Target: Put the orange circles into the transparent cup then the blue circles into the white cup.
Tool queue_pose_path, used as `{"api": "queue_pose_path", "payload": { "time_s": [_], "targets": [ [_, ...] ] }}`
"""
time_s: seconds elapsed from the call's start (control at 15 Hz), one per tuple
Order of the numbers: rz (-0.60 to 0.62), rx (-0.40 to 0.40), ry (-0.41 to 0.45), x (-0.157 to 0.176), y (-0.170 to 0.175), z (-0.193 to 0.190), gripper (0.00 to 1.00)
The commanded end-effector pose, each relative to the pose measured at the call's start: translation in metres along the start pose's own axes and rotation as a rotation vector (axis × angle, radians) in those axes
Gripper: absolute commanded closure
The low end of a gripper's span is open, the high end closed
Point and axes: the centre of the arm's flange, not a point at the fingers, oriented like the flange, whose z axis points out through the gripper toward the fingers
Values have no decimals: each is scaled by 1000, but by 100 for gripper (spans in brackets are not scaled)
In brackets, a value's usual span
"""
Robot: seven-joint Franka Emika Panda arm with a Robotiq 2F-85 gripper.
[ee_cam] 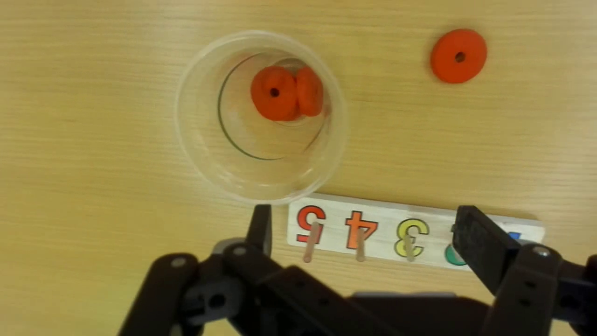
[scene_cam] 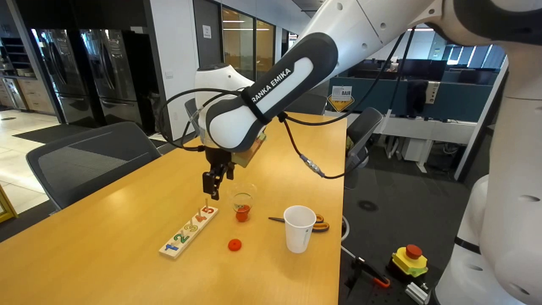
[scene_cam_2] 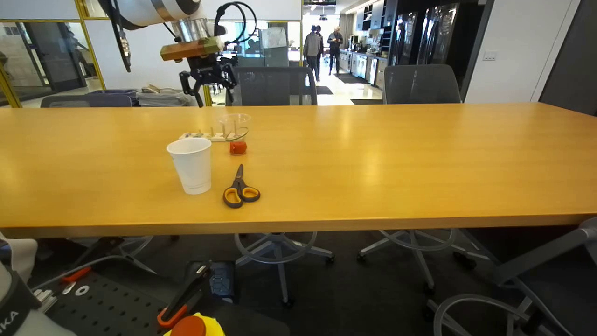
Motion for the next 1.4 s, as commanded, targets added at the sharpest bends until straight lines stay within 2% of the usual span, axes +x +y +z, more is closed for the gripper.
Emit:
{"api": "queue_pose_path", "payload": {
  "time_s": [0.0, 0.2, 0.4, 0.6, 0.87, 1.33],
  "targets": [
    [-141, 34, 42, -31, -47, -23, 0],
    [-129, 85, -8, -44, -87, -23, 0],
    [18, 116, -65, -53, -121, -13, 0],
    [169, 112, -68, -50, -137, 2, 0],
    [384, 79, -41, -38, -129, 25, 0],
    [717, 8, -34, -41, -84, 54, 0]
  ]
}}
